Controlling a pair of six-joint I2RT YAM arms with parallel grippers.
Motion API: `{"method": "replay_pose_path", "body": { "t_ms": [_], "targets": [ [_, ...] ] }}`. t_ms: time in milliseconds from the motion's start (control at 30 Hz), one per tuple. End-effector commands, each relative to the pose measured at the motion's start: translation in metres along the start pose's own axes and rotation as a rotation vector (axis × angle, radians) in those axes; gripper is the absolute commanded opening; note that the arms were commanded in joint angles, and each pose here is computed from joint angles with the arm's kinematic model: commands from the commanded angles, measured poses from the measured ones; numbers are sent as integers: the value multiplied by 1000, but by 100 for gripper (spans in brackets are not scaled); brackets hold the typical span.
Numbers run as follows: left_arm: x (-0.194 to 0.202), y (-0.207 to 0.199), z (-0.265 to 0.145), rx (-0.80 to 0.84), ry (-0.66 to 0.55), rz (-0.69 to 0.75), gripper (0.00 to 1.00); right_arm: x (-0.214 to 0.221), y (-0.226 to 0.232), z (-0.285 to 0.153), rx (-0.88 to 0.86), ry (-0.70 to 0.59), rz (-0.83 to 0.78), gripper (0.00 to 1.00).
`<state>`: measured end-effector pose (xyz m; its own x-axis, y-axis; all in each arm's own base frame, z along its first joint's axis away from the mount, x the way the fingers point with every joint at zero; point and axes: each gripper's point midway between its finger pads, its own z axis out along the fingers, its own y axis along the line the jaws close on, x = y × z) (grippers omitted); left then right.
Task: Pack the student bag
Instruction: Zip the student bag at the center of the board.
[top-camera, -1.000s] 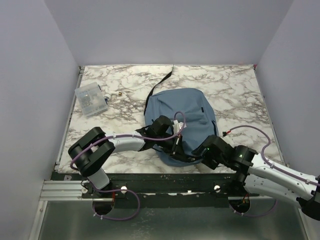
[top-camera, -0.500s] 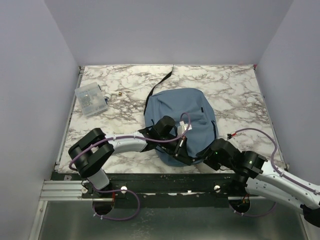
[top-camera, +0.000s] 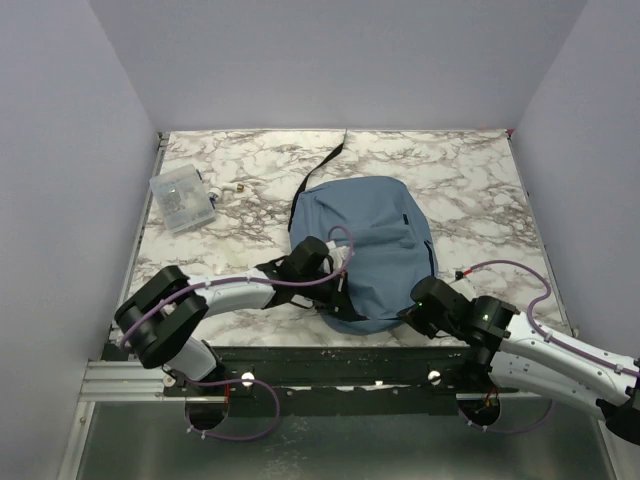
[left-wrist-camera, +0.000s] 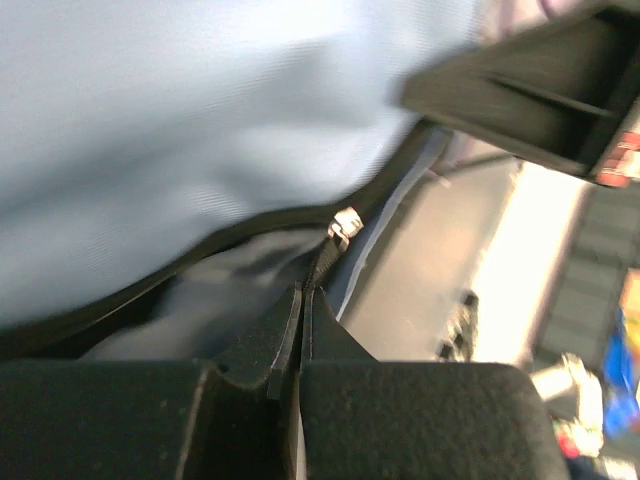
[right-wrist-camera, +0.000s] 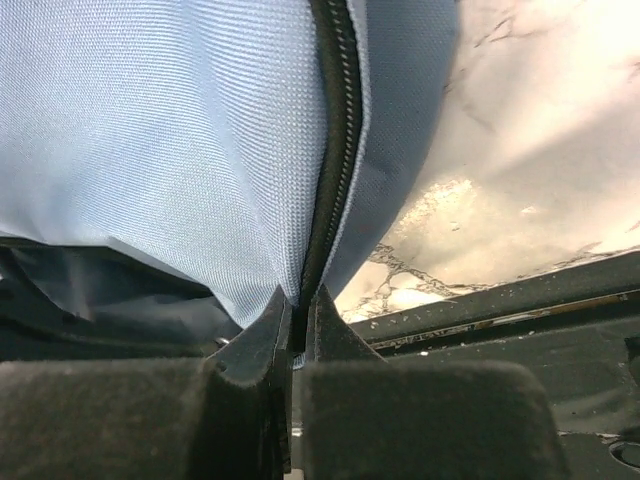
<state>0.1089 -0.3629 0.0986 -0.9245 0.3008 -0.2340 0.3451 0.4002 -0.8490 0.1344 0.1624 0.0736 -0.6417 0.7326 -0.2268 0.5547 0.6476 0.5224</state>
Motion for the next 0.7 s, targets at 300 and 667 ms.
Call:
{"method": "replay_pose_path", "body": {
  "t_ms": [300, 667],
  "targets": [
    [-22, 72, -98, -404, -343, 47, 0, -49, -5, -22, -38, -224, -122, 0],
    [-28, 2, -82, -109, -251, 103, 0, 44, 55, -43, -307, 266, -307, 83]
  ]
}}
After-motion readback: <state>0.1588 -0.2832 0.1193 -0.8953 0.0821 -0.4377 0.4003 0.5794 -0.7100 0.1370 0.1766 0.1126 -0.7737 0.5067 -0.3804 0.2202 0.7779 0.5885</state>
